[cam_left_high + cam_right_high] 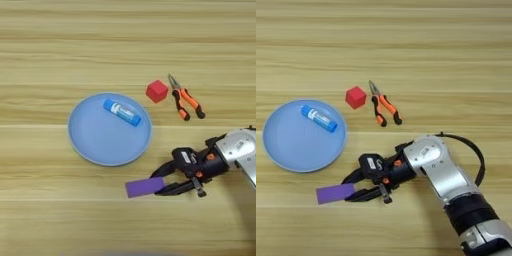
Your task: Move the objects on the table
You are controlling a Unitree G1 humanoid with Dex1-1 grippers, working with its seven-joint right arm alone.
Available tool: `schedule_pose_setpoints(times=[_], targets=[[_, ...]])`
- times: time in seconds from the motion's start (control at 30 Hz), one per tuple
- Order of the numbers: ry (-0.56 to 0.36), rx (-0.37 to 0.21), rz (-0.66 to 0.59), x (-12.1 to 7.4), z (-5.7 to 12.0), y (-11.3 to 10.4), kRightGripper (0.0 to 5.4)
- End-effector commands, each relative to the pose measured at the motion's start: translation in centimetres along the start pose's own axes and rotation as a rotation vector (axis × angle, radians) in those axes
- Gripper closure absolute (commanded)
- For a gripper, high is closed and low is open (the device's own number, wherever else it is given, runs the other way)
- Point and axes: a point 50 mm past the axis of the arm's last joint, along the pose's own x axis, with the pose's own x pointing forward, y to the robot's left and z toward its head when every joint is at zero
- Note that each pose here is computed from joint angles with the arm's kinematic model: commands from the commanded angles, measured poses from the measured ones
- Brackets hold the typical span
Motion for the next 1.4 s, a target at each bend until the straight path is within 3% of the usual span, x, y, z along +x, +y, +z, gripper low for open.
schedule_pose_setpoints(times=[0.03,0.23,0.43,0.63,0.73,1.03,1.23,1.4], targets=[[0.001,-0.106,-0.087,-1.8,2.2,-1.8,3.99],[-0.053,-0.147,-0.102,-2.6,3.9,-2.0,3.99],[-0.204,-0.176,-0.124,-3.6,7.0,-2.4,3.99],[-0.331,-0.146,-0.243,-3.4,9.3,-3.8,3.99],[-0.305,-0.122,-0.355,-2.2,9.5,-4.8,3.99],[-0.125,0.055,-0.692,-0.2,7.8,-6.0,3.99],[-0.054,0.156,-0.744,1.7,5.2,-6.4,3.99],[-0.066,0.171,-0.728,2.5,5.2,-6.8,3.99]])
